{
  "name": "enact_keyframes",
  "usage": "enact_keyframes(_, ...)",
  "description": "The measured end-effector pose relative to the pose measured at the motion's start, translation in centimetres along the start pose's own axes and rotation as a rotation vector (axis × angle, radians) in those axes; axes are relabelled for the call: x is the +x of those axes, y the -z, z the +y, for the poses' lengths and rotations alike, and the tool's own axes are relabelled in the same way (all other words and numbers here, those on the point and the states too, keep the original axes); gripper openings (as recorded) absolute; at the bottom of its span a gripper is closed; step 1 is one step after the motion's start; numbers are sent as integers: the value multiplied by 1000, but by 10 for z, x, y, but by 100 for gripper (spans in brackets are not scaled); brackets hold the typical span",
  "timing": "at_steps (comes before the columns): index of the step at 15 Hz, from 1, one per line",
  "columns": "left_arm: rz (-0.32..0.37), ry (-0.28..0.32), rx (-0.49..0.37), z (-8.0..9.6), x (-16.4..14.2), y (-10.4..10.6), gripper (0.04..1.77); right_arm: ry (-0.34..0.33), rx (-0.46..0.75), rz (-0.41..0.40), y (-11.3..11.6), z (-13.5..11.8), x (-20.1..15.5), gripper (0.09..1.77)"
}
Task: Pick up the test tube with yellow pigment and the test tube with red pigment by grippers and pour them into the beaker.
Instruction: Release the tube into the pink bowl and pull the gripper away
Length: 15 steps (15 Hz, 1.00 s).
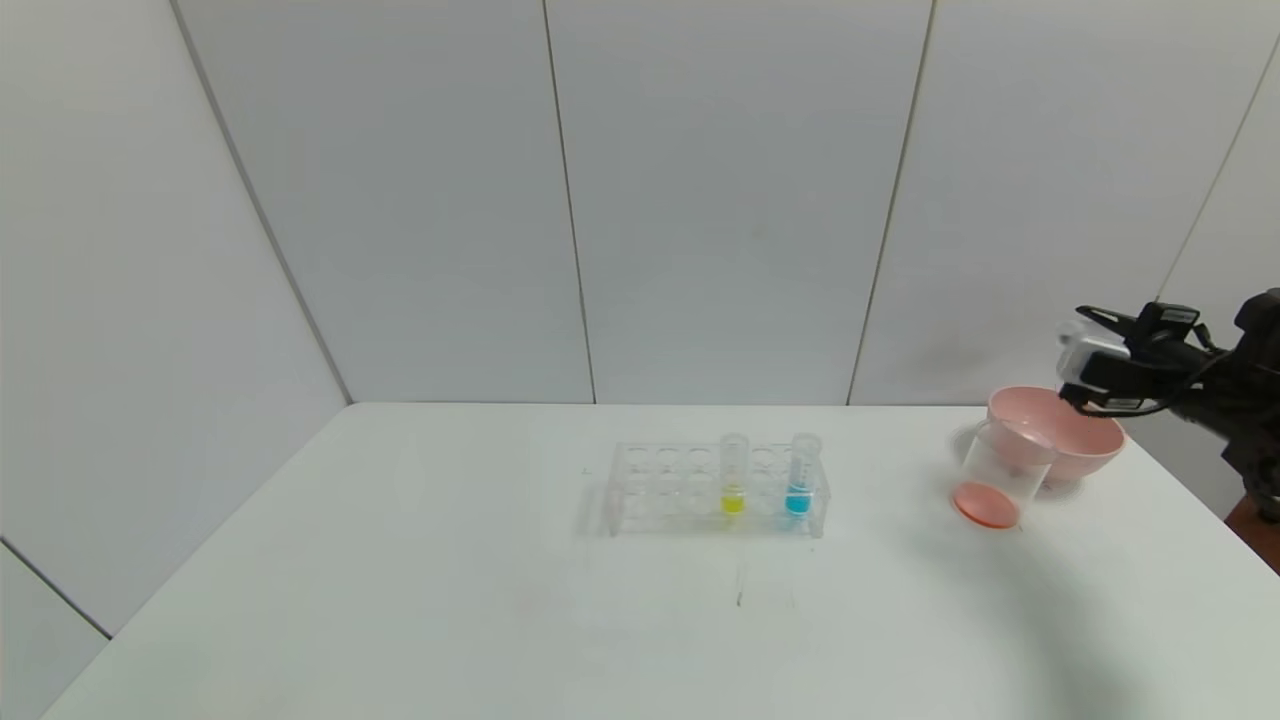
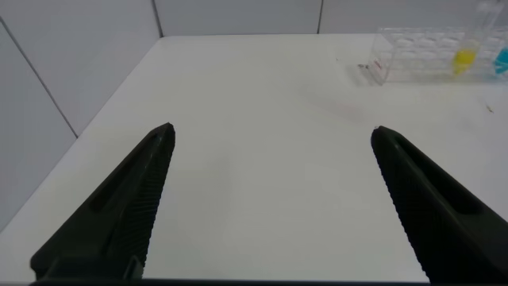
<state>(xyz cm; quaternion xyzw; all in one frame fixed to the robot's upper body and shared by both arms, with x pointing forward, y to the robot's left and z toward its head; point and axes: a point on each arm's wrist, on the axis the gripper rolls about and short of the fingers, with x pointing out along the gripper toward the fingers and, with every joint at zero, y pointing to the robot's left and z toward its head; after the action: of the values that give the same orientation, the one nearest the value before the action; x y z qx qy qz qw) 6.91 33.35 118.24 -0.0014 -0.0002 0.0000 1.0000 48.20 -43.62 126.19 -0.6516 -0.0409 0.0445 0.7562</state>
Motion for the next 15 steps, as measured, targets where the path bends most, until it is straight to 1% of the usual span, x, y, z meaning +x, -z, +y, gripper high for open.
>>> enact_keyframes(2,0,0,0,0,0,0,176,33,248,106,-3,-10,9,56)
enact_keyframes(4,0,0,0,0,0,0,176,48,531,201,-4,-19,19,56)
enact_keyframes(5,0,0,0,0,0,0,176,55,661,219,-5,-21,22,56)
enact_keyframes(6,0,0,0,0,0,0,176,65,821,236,-4,-21,24,56)
enact_keyframes(8,0,0,0,0,0,0,176,67,1095,270,-2,-16,28,56)
enact_keyframes(9,0,0,0,0,0,0,176,69,1212,285,-1,-11,30,56)
enact_keyframes(10,0,0,0,0,0,0,176,69,1292,300,1,-6,32,56)
enact_keyframes(12,0,0,0,0,0,0,176,63,1395,326,6,7,37,56)
enact_keyframes(15,0,0,0,0,0,0,176,35,1429,363,10,26,42,56)
